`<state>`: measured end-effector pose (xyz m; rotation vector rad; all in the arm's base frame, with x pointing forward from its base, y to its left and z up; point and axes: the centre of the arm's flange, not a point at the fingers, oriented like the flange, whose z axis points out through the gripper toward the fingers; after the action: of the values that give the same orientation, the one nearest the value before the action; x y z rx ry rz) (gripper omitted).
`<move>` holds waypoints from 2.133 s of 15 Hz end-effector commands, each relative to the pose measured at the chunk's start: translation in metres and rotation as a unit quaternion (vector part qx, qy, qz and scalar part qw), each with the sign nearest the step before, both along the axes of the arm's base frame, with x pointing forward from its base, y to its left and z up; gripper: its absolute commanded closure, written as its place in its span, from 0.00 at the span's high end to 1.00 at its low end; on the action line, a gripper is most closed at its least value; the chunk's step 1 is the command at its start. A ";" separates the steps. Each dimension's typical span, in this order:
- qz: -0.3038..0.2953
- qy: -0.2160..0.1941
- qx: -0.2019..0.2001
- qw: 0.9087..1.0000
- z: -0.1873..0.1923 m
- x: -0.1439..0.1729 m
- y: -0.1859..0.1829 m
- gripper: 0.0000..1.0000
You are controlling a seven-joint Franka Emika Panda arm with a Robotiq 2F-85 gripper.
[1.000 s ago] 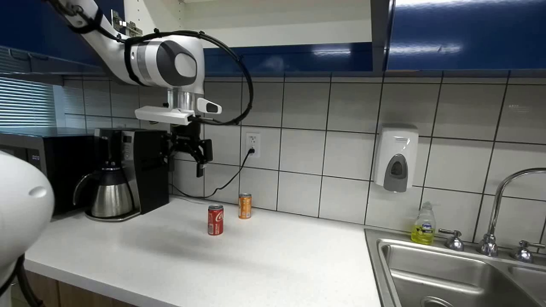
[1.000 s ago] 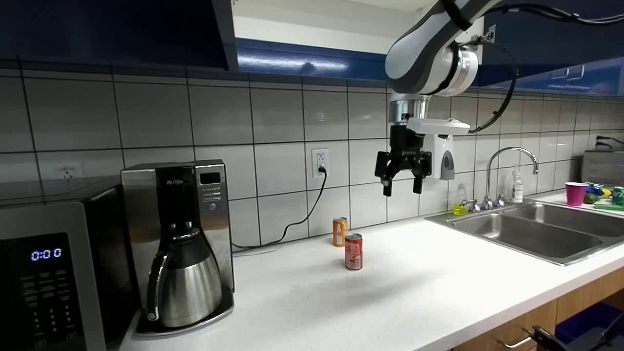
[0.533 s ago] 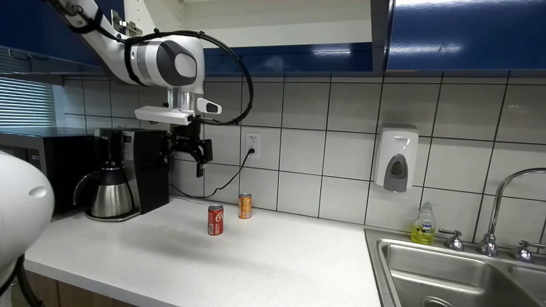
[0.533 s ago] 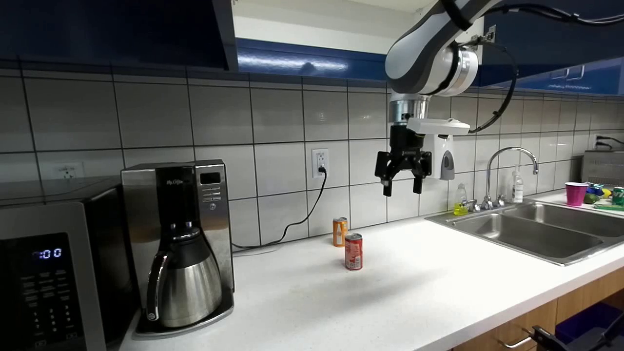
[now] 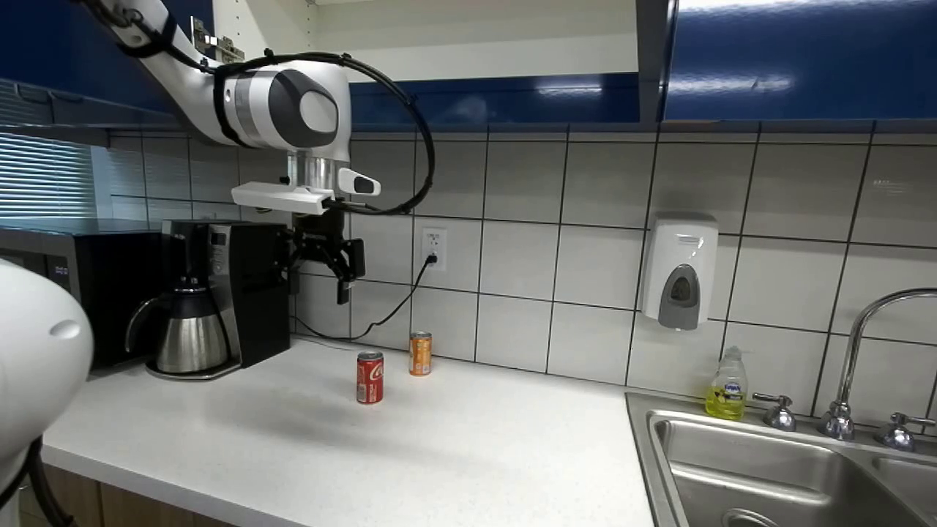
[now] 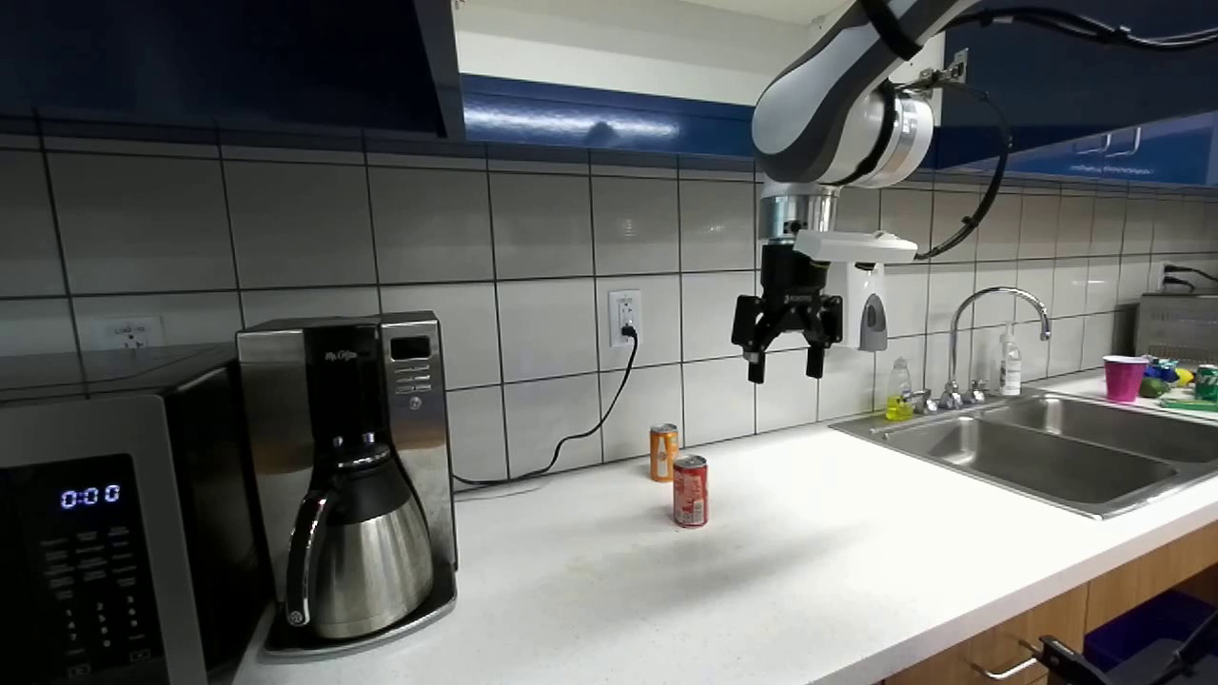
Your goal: Put the can inside the cupboard
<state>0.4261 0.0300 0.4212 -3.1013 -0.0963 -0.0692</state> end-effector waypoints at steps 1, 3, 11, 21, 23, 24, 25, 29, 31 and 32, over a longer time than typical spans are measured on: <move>0.000 0.000 0.000 1.000 0.000 0.000 0.000 1.00; 0.000 0.000 0.000 1.000 0.000 0.000 0.000 1.00; 0.000 0.000 0.000 1.000 0.000 0.000 0.000 1.00; 0.008 -0.010 -0.027 1.000 -0.095 0.077 -0.013 1.00; 0.013 -0.006 -0.030 0.999 -0.122 0.094 -0.013 1.00; 0.016 -0.007 -0.034 0.999 -0.134 0.102 -0.011 1.00; 0.020 -0.006 -0.034 0.999 -0.145 0.110 -0.009 1.00; 0.038 -0.014 -0.045 0.998 -0.176 0.139 0.002 1.00; 0.048 -0.017 -0.050 0.997 -0.186 0.149 0.010 1.00; 0.055 -0.017 -0.049 0.997 -0.191 0.153 0.014 1.00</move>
<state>0.5552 0.0327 0.2409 -3.1770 -0.2329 -0.0942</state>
